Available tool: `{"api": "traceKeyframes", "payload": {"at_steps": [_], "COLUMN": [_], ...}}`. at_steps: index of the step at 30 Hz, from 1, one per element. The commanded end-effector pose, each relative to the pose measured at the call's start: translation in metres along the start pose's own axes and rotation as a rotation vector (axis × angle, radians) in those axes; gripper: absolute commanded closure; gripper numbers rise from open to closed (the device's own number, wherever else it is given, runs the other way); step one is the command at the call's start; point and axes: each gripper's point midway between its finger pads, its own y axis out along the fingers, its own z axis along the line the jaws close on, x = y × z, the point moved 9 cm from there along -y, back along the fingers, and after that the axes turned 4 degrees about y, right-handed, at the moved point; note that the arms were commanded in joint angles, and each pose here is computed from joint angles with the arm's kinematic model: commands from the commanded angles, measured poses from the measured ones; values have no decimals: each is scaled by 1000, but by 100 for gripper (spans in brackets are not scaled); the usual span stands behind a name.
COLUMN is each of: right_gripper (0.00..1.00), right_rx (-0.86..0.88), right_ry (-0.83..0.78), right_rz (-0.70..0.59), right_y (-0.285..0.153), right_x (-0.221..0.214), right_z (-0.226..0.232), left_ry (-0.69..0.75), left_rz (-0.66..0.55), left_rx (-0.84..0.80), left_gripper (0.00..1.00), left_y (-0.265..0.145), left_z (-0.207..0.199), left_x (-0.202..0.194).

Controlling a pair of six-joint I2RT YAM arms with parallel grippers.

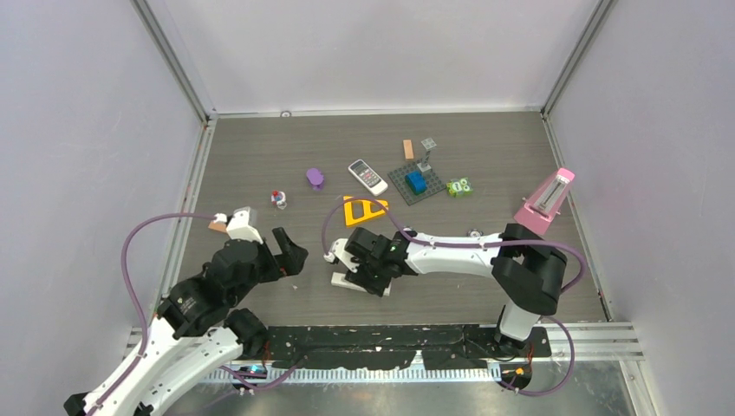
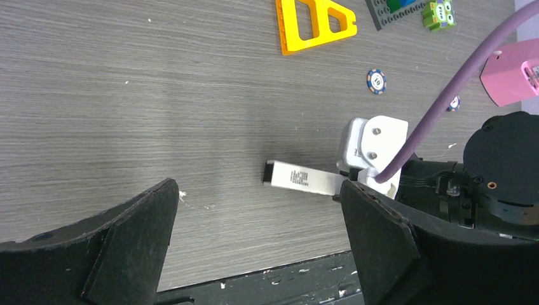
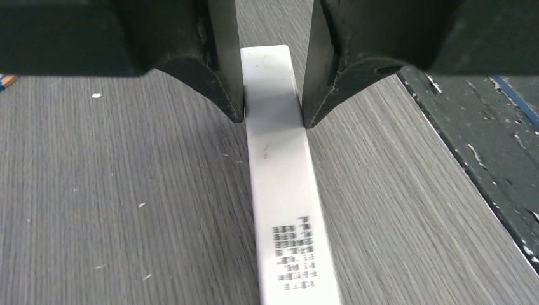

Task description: Load the batteries into the remote control

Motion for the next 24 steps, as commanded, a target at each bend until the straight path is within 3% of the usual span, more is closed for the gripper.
{"api": "traceKeyframes", "payload": {"at_steps": [1, 7, 14, 24], "right_gripper": [61, 68, 69, 68], "right_rx": [20, 11, 51, 49], "right_ry": [-1, 78, 328, 505], "right_rz": [-49, -102, -257, -258], "right_y": [3, 2, -14, -5], "right_x": [17, 25, 33, 33], "right_z": [3, 0, -17, -27], "left_ry": [-16, -38, -97, -111], "left_rz": [-6, 10, 45, 55], "left_rx": [6, -61, -156, -163], "left_gripper": [0, 0, 0, 0], "left_y": [-1, 1, 9, 15], "left_z": [6, 3, -3, -3], "left_x": [-6, -13, -26, -31]}}
